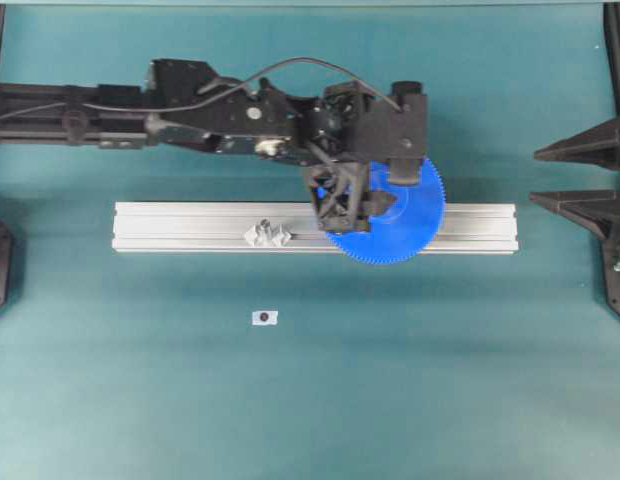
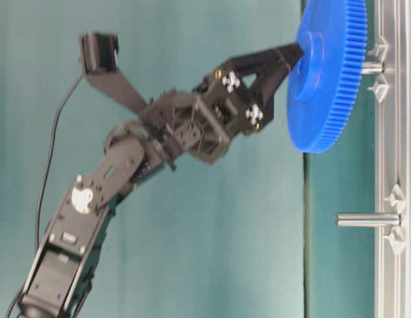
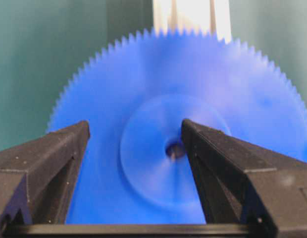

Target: Insert the large gear onto the shaft.

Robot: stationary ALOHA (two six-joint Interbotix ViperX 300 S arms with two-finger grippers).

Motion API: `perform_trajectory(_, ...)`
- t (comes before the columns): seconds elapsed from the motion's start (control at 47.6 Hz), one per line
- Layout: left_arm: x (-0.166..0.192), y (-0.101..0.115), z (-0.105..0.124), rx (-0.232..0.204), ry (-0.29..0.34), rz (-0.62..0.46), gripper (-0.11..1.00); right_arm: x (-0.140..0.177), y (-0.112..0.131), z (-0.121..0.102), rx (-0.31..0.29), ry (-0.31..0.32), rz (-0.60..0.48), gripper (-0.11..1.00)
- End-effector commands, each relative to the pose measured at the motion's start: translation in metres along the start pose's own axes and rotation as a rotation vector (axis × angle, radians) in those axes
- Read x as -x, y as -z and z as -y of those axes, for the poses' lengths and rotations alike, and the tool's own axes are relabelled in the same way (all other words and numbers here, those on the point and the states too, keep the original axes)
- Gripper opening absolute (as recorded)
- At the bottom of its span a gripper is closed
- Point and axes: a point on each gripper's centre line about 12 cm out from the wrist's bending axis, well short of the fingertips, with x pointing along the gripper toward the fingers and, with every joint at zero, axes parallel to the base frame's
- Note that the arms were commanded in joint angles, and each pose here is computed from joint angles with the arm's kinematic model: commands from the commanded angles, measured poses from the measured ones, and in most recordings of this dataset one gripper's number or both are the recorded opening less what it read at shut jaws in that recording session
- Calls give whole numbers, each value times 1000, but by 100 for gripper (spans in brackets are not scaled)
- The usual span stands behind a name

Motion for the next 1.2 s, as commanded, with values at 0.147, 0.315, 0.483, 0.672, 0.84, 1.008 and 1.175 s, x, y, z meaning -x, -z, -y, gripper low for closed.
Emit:
perform_trajectory(0.147, 13, -5, 6, -9, 1, 23, 81, -1, -4, 0, -10, 2, 11, 68)
perform_trajectory(0.315, 8, -13, 13, -20, 5, 54, 81, -1, -4, 0, -10, 2, 10, 68)
perform_trajectory(0.483, 4, -21, 10, -24, -1, 74, 81, -1, -4, 0, -10, 2, 10, 68)
perform_trajectory(0.672, 3, -21, 2, -15, -11, 73, 81, -1, -5, 0, -10, 1, 11, 68)
perform_trajectory(0.84, 13, -24, -5, -3, -22, 88, 81, -1, -5, 0, -10, 2, 13, 68)
perform_trajectory(1.008, 21, -29, -8, -2, -28, 105, 81, -1, -5, 0, -10, 1, 11, 68)
perform_trajectory(1.175, 28, -41, -10, -1, -36, 140, 81, 0, -6, 0, -10, 0, 14, 68)
